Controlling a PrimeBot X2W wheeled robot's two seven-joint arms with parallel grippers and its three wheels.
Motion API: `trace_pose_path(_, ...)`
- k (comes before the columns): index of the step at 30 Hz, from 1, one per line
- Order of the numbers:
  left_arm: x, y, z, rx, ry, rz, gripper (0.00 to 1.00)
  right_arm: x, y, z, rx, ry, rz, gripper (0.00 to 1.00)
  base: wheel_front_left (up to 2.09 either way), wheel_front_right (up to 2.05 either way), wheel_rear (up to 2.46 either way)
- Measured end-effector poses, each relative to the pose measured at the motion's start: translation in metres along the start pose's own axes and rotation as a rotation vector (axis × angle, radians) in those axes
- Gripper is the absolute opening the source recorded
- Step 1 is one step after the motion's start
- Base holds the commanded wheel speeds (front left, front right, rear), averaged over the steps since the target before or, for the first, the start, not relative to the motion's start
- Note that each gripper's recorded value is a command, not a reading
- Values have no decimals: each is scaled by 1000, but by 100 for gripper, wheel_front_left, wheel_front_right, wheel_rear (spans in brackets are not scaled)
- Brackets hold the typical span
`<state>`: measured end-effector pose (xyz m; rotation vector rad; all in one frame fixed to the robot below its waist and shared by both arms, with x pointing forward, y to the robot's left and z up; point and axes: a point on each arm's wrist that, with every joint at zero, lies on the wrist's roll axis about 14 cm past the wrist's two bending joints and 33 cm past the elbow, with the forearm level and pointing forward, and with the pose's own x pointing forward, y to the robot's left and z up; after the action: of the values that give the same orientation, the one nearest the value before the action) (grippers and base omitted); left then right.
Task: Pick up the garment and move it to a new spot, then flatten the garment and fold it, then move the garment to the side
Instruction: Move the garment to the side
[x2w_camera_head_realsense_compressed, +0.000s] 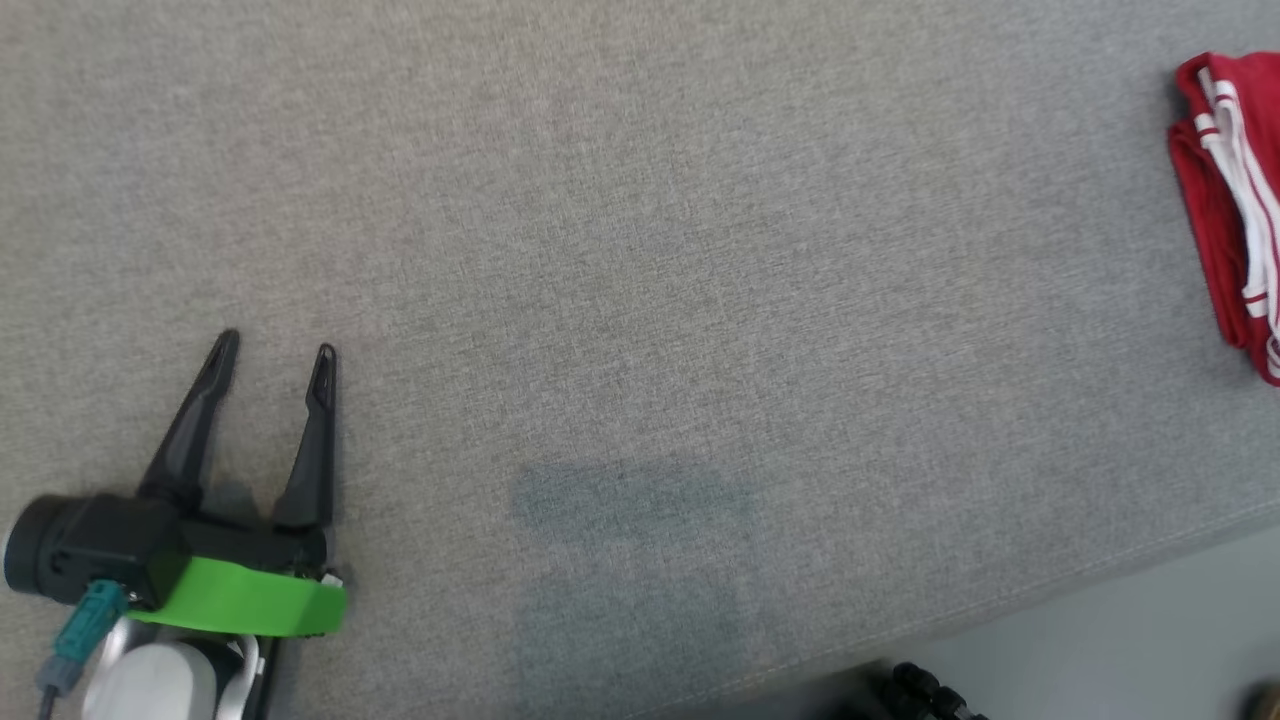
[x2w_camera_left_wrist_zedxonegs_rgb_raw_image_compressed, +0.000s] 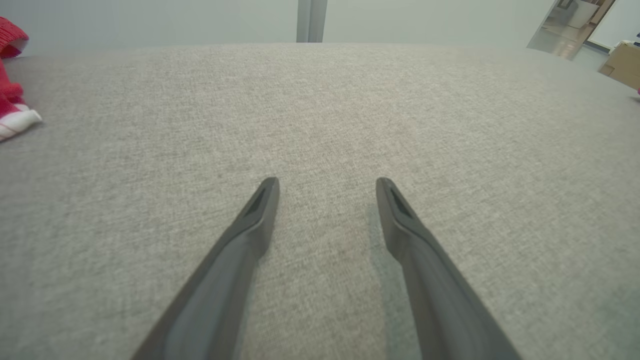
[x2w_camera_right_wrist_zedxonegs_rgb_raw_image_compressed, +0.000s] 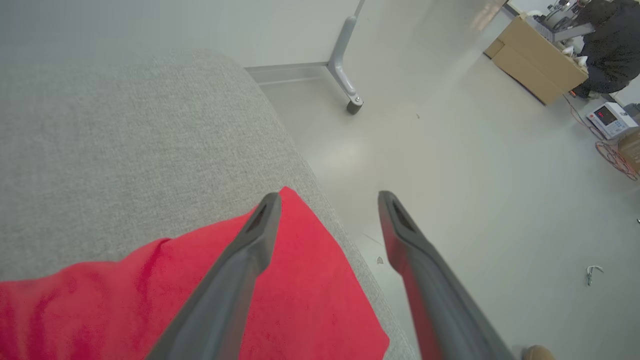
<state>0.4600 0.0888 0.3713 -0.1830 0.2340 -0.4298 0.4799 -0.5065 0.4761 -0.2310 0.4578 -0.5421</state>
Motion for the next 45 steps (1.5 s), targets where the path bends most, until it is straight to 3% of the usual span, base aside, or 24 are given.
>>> trace_pose_path(3, -11, -4, 4, -16, -7, 21, 100, -13, 15, 33, -10, -145, 56, 100, 0, 0, 0)
trace_pose_path(8, -31, -10, 11, -30, -16, 58, 100, -42, 29, 54, 16, -281, 124, 100, 0, 0, 0)
trace_pose_path(15, -73, -3, 31, -32, -57, 157, 100, -113, 60, 43, 105, -418, 256, 100, 0, 0, 0)
trace_pose_path(20, -98, 4, 57, 1, -131, 204, 100, -160, 86, 10, 172, -441, 325, 100, 0, 0, 0)
trace_pose_path(23, -112, 7, 67, 31, -156, 224, 100, -182, 99, -11, 104, -443, 349, 100, 0, 0, 0)
trace_pose_path(26, -128, 13, 76, 26, -193, 264, 100, -203, 125, -26, 125, -435, 396, 100, 0, 0, 0)
trace_pose_path(37, -169, 27, 76, -21, -239, 373, 100, -261, 199, -32, 197, -449, 571, 100, 0, 0, 0)
trace_pose_path(45, -173, 27, 73, -36, -242, 386, 100, -264, 201, -29, 205, -458, 574, 100, 0, 0, 0)
